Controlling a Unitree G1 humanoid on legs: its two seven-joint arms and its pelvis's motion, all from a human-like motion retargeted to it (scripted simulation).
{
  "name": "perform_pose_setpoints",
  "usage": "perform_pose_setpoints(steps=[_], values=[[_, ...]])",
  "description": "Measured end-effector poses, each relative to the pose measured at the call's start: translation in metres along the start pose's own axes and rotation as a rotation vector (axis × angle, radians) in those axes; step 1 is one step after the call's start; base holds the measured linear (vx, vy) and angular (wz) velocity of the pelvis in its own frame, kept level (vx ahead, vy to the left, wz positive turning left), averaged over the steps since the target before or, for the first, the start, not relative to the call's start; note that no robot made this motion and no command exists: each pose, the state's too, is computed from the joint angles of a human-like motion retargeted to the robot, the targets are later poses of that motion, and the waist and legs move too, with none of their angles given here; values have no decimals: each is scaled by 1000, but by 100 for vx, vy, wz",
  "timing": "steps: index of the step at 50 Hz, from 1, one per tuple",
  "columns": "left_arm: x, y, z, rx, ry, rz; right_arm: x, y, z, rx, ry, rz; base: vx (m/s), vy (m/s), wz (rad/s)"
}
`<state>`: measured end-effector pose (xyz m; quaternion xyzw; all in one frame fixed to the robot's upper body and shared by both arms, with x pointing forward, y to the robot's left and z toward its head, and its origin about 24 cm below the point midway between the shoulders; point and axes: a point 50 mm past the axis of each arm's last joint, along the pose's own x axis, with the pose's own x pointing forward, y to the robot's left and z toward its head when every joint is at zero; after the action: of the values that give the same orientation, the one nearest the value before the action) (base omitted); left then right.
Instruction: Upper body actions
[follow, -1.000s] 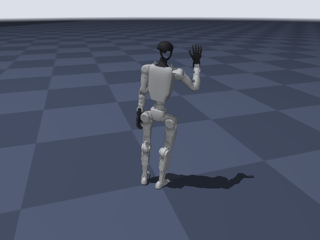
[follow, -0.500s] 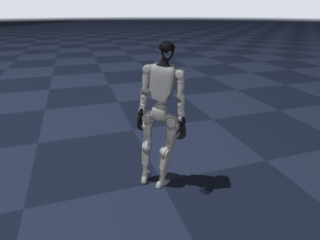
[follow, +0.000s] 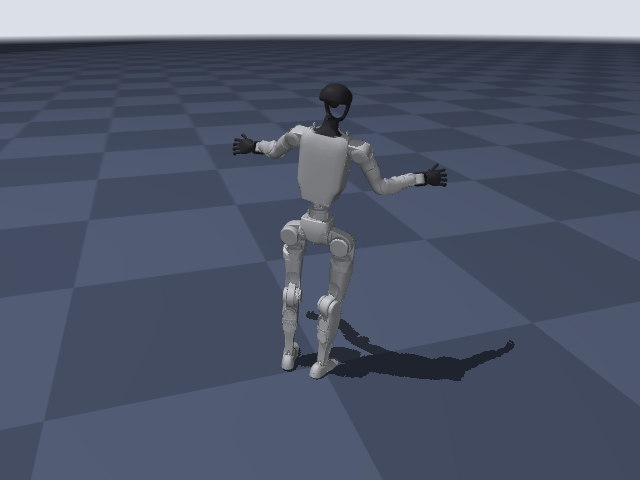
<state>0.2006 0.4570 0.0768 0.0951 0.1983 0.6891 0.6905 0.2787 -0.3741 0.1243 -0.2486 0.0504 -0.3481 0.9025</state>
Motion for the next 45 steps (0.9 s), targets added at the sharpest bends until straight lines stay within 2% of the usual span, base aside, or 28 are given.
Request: perform_pose_setpoints(steps=[4, 10, 16, 20, 24, 30, 34, 37, 39, 41, 45], values=[[-25, 2, 111, -178, -416, -11, -3, -28, 114, 15, -460, -162, 0, 0, 0], [-106, 23, 222, -287, -1013, 28, -64, -58, 219, -46, -1045, -458, 4, -1, 10], [-209, 54, 273, -262, -1674, 194, -158, -69, 264, -133, -1683, -867, 2, 0, 4], [-257, 71, 278, -223, -2006, 414, -186, -70, 264, -110, -1860, -1040, 0, 0, 0], [-237, 73, 276, -291, -1846, 462, -158, -68, 256, -91, -1690, -932, 0, 0, 0], [-150, 61, 250, -440, -1290, 337, -82, -70, 219, -157, -1166, -850, 0, 0, 0], [-100, 43, 220, -536, -954, 196, -47, -64, 191, -3, -864, -680, 0, 0, 0], [-79, 33, 200, -591, -796, 104, -41, -55, 185, 196, -805, -480, 0, 0, 0], [-75, 31, 194, -605, -773, 49, -48, -52, 191, 321, -874, -403, 0, 0, 0], [-81, 33, 197, -593, -836, 34, -61, -55, 200, 383, -979, -422, 0, 0, 0], [-118, 50, 221, -521, -1163, 142, -98, -68, 221, 269, -1228, -603, 0, 0, 0]])
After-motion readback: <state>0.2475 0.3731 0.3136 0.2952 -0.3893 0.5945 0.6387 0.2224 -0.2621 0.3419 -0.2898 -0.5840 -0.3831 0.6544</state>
